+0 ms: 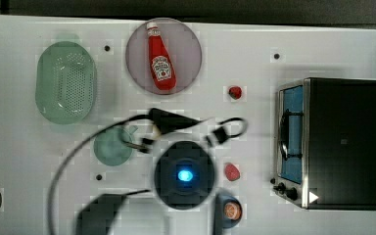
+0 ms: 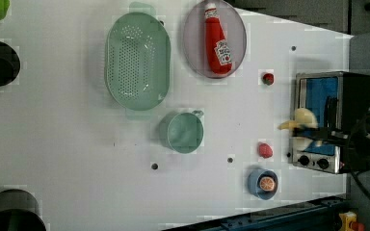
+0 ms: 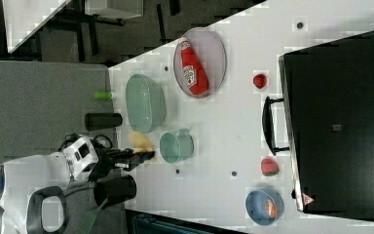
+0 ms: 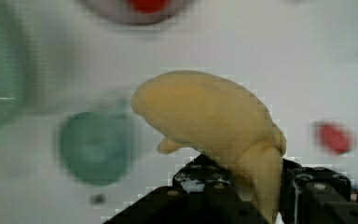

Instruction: Pick Banana and place it in mug.

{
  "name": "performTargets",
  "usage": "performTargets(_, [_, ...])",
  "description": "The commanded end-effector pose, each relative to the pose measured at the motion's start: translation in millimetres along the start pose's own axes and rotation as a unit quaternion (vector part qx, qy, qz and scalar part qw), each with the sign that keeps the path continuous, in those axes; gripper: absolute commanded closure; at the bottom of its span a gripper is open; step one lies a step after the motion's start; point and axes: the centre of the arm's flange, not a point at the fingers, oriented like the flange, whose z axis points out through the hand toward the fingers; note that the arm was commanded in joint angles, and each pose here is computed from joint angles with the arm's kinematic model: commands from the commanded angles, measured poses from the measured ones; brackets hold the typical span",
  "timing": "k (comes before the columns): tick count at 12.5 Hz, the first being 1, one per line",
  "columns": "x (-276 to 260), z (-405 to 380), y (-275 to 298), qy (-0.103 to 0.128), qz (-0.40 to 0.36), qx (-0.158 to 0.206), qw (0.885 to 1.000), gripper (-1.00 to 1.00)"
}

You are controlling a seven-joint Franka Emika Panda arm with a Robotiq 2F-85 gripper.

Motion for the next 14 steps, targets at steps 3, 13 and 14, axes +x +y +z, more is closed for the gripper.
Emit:
performTargets(3, [-46, 47, -112, -0.030, 0.092, -0.035, 0.995, 0.37])
performTargets(13, [-54, 152, -178, 0.008, 0.150, -0.057, 0.987, 0.37])
performTargets(14, [-51, 160, -179, 0.007, 0.151, -0.050, 0.987, 0.37])
